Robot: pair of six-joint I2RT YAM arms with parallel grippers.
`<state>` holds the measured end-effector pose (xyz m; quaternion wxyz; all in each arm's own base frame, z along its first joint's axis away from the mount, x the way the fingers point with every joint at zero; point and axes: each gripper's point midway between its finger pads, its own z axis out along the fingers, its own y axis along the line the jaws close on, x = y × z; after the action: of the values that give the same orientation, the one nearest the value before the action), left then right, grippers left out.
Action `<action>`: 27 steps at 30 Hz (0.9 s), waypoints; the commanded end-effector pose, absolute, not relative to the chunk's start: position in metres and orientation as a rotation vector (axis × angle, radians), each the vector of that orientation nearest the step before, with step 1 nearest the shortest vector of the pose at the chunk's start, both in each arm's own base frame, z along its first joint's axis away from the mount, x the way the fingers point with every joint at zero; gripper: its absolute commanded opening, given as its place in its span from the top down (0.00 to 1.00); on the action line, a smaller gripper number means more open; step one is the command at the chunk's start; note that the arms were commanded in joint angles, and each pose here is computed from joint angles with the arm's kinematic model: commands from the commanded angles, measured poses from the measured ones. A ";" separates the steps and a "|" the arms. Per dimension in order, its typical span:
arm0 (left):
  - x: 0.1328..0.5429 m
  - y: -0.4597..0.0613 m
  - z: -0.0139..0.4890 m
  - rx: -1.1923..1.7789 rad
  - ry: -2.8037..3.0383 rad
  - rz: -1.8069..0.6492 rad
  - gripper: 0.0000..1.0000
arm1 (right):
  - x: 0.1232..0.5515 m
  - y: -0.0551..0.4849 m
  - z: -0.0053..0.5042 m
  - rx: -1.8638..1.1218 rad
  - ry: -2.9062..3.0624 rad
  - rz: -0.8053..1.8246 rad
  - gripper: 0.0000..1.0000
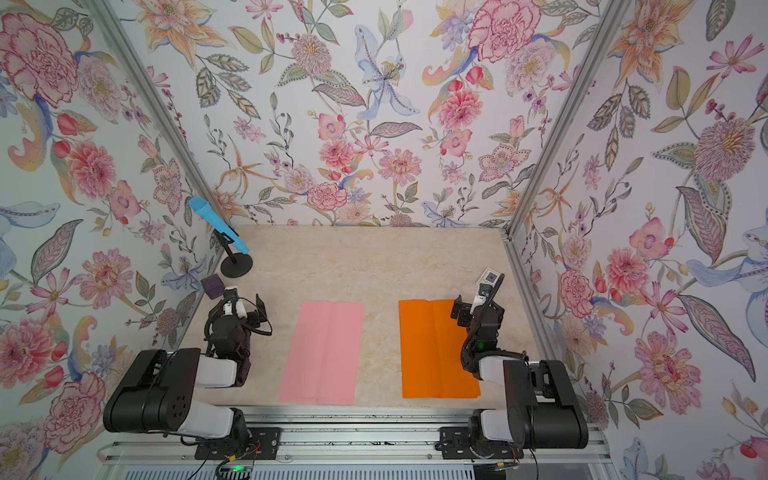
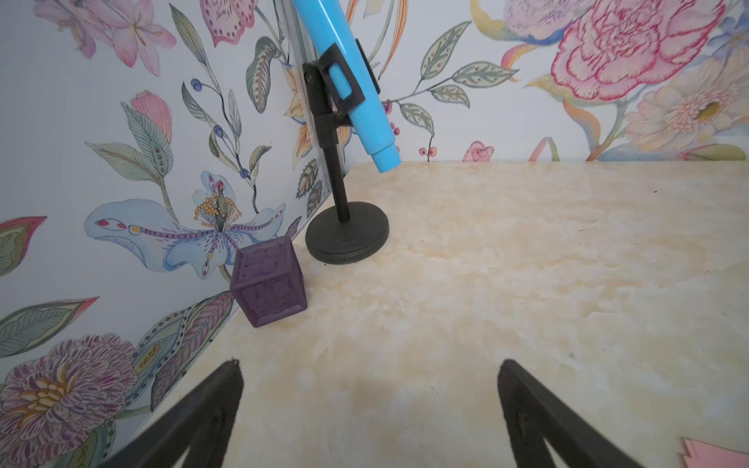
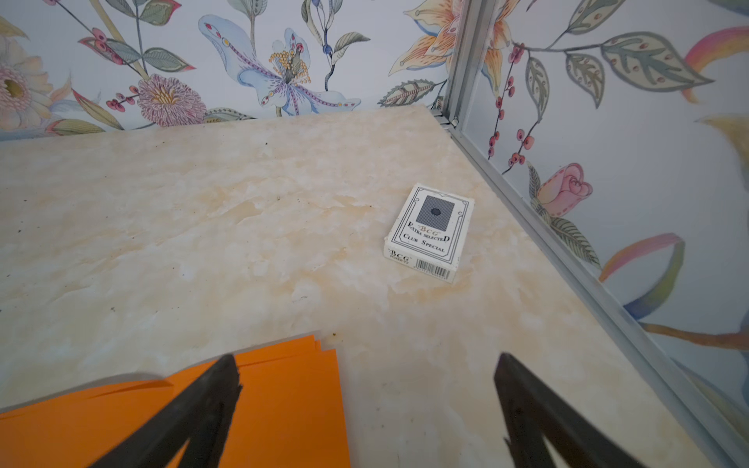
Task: Sort the scattered colored papers by color
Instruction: Reset both arms
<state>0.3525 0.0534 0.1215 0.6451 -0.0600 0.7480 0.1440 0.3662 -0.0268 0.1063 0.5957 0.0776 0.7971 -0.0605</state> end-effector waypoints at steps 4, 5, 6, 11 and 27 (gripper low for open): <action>0.367 0.038 0.146 -0.046 1.598 0.322 0.00 | 0.384 -0.011 0.111 0.051 1.766 -0.122 0.00; 0.367 0.037 0.146 -0.044 1.600 0.318 0.00 | 0.385 -0.010 0.105 0.049 1.825 -0.121 0.00; 0.367 0.037 0.146 -0.044 1.598 0.321 0.00 | 0.383 -0.010 0.104 0.047 1.822 -0.117 0.00; 0.367 0.036 0.146 -0.047 1.599 0.340 0.00 | 0.383 -0.010 0.108 0.054 1.788 -0.146 0.00; 0.367 0.036 0.146 -0.044 1.600 0.340 0.00 | 0.385 -0.010 0.108 0.047 1.798 -0.122 0.00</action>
<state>0.3640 0.0374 0.1344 0.6677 -0.0211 0.7296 0.1463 0.3777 -0.0090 0.0928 0.5996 0.0251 0.7982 -0.0522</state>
